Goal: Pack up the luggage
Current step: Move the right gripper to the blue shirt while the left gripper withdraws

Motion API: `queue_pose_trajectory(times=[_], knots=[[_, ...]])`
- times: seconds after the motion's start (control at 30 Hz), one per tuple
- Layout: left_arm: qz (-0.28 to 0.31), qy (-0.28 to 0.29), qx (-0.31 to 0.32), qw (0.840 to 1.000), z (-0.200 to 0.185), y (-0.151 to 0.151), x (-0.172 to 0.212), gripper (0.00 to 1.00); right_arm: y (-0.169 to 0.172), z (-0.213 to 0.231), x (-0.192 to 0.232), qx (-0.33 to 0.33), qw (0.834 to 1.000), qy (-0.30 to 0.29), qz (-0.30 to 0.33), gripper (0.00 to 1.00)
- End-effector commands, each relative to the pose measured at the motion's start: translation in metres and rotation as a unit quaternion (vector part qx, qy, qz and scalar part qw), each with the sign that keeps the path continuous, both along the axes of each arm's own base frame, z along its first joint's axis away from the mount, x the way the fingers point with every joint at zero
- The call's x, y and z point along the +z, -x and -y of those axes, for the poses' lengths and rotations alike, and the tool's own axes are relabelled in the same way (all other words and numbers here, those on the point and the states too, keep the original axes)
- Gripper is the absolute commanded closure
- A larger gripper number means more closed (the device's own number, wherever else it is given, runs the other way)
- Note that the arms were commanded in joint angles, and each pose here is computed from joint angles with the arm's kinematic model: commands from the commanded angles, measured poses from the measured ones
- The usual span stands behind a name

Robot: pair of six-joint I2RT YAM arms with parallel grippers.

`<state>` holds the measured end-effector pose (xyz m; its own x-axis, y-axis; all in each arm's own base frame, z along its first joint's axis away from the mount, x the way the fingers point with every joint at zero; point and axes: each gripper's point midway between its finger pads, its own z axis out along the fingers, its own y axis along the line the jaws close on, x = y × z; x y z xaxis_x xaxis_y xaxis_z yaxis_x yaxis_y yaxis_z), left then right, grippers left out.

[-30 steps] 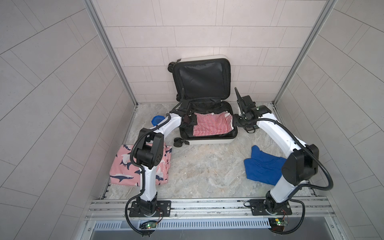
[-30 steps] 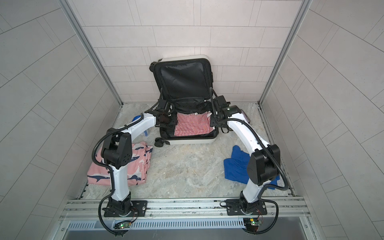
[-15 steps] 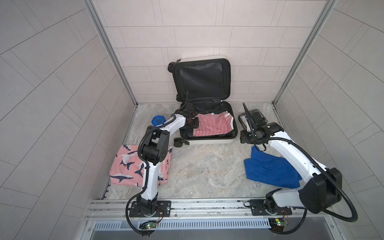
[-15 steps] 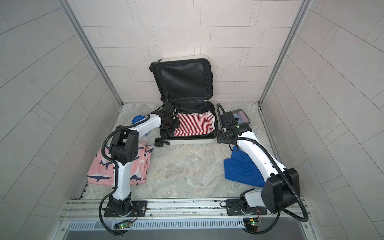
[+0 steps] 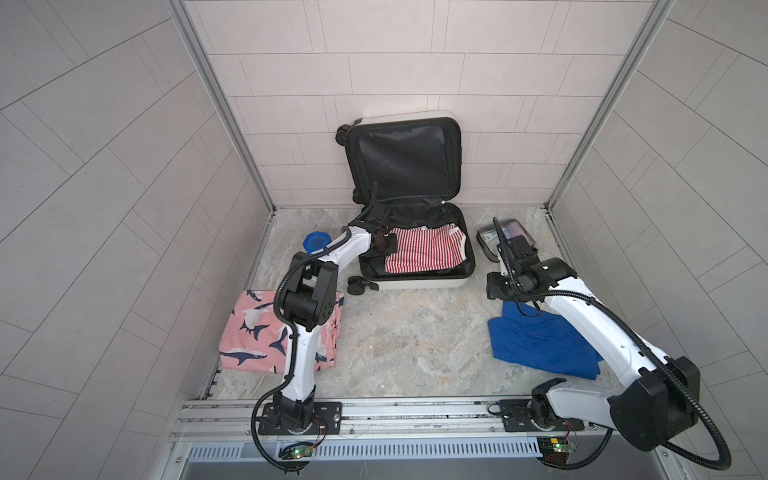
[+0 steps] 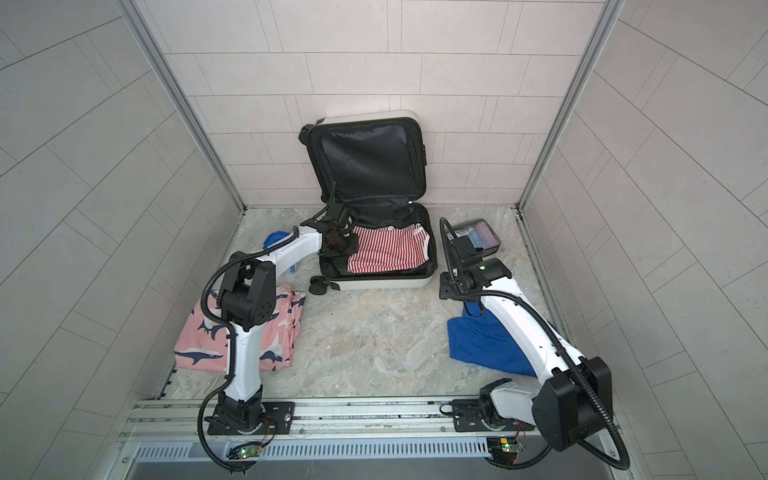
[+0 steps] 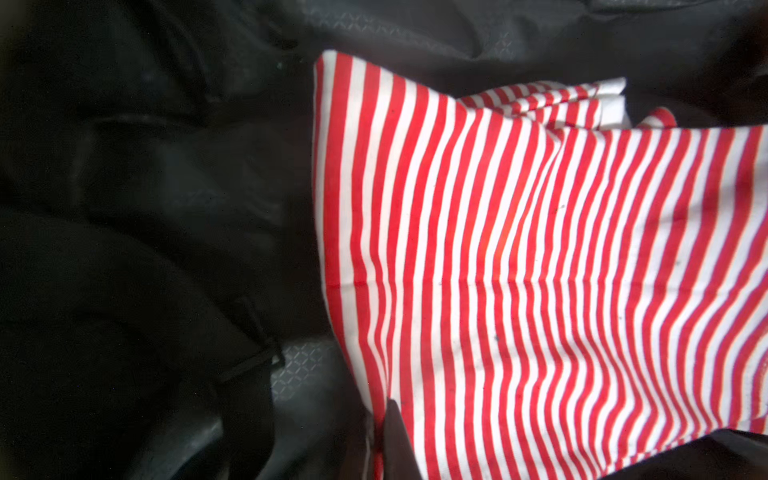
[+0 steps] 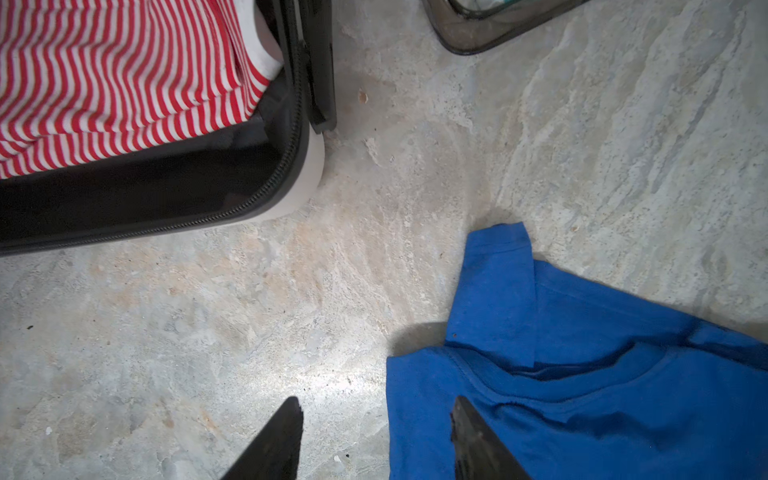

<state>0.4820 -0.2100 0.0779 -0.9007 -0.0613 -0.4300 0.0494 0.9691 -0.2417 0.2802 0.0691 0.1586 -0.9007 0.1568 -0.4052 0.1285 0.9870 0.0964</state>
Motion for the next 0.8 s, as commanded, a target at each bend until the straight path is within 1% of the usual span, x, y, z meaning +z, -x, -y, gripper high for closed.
queue_pose_trajectory(times=[0.0,0.13,0.17,0.23,0.3,0.47,0.53,0.67,0.77], knots=[[0.012,-0.013,0.029,0.999,-0.020,0.008,0.017,1.00,0.012,0.012,-0.001,-0.019,1.000,0.020,-0.008,0.41],[0.017,-0.008,0.039,0.999,-0.029,0.010,0.018,1.00,0.017,0.016,-0.007,-0.026,0.999,0.025,-0.016,0.40],[0.016,-0.005,0.035,0.999,-0.028,0.010,0.018,0.97,0.019,0.017,-0.010,-0.029,0.999,0.026,-0.019,0.39],[0.007,-0.008,0.027,1.000,-0.027,0.013,0.016,0.73,0.021,0.017,-0.018,-0.031,0.999,0.029,-0.029,0.38],[0.013,-0.011,0.028,0.999,-0.029,0.015,0.019,0.53,0.025,0.018,-0.025,-0.031,0.998,0.031,-0.039,0.38],[0.061,-0.006,0.038,0.997,-0.038,0.023,0.060,0.33,0.033,0.018,-0.049,-0.039,0.997,0.027,-0.056,0.36],[0.081,-0.004,0.040,0.996,-0.042,0.029,0.080,0.29,0.037,0.017,-0.060,-0.044,0.997,0.021,-0.065,0.35],[0.122,0.013,0.040,0.992,-0.047,0.047,0.119,0.29,0.042,0.014,-0.081,-0.052,0.995,0.009,-0.082,0.36],[0.153,0.036,0.031,0.987,-0.048,0.069,0.145,0.29,0.045,0.014,-0.093,-0.058,0.994,0.007,-0.089,0.38]])
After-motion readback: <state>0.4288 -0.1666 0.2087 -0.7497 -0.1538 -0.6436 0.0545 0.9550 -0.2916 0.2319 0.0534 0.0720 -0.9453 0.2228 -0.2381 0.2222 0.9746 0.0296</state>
